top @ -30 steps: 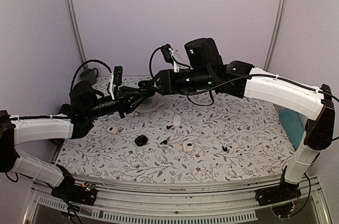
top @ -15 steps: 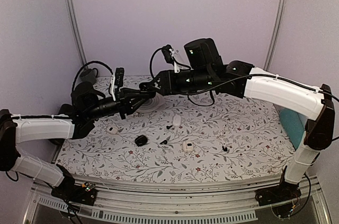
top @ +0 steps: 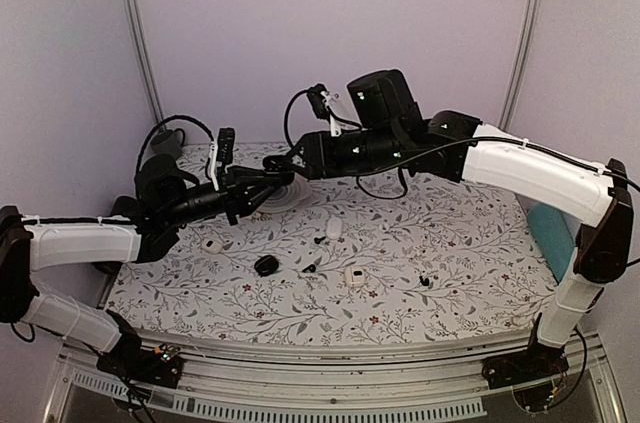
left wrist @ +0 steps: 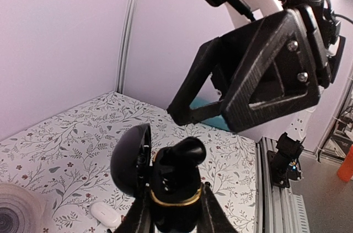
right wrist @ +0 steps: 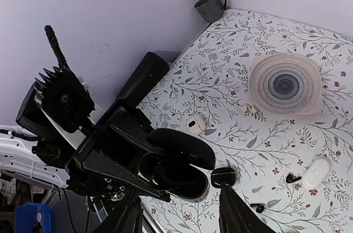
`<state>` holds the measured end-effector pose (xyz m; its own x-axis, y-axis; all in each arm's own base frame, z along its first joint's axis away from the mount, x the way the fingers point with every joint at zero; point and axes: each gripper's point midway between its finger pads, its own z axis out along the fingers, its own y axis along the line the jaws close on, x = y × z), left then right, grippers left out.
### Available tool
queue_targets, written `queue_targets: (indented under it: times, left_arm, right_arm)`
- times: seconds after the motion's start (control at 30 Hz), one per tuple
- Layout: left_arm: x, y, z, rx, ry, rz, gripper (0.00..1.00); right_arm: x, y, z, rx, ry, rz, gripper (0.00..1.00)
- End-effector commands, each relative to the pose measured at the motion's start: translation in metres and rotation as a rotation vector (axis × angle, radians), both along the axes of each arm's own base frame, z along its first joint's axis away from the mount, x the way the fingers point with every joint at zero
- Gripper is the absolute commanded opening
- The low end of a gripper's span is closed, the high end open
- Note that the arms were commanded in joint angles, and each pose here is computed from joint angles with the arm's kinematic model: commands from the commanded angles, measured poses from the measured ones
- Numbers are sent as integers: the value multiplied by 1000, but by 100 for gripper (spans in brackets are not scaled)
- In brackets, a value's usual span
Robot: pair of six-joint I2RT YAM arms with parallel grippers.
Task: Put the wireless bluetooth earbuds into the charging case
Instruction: Adjust the right earbud in the right side groove of the charging case.
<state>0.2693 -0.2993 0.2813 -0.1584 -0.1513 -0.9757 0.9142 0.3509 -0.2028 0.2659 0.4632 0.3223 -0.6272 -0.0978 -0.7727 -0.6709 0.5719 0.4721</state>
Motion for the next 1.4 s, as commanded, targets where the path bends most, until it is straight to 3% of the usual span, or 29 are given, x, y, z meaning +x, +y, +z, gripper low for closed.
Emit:
queue_targets:
  times: [0.0, 0.27, 1.37]
  left_arm:
    - [0, 0, -1, 3, -17, 11, 0]
    - [3, -1, -1, 12, -25, 19, 0]
    - [6, -4, -10, 38, -13, 22, 0]
  right_arm:
    - [0, 5, 8, 6, -10, 2, 48]
    - [0, 5, 1, -31, 3, -19, 43]
    - [8, 16, -6, -226, -93, -108, 38]
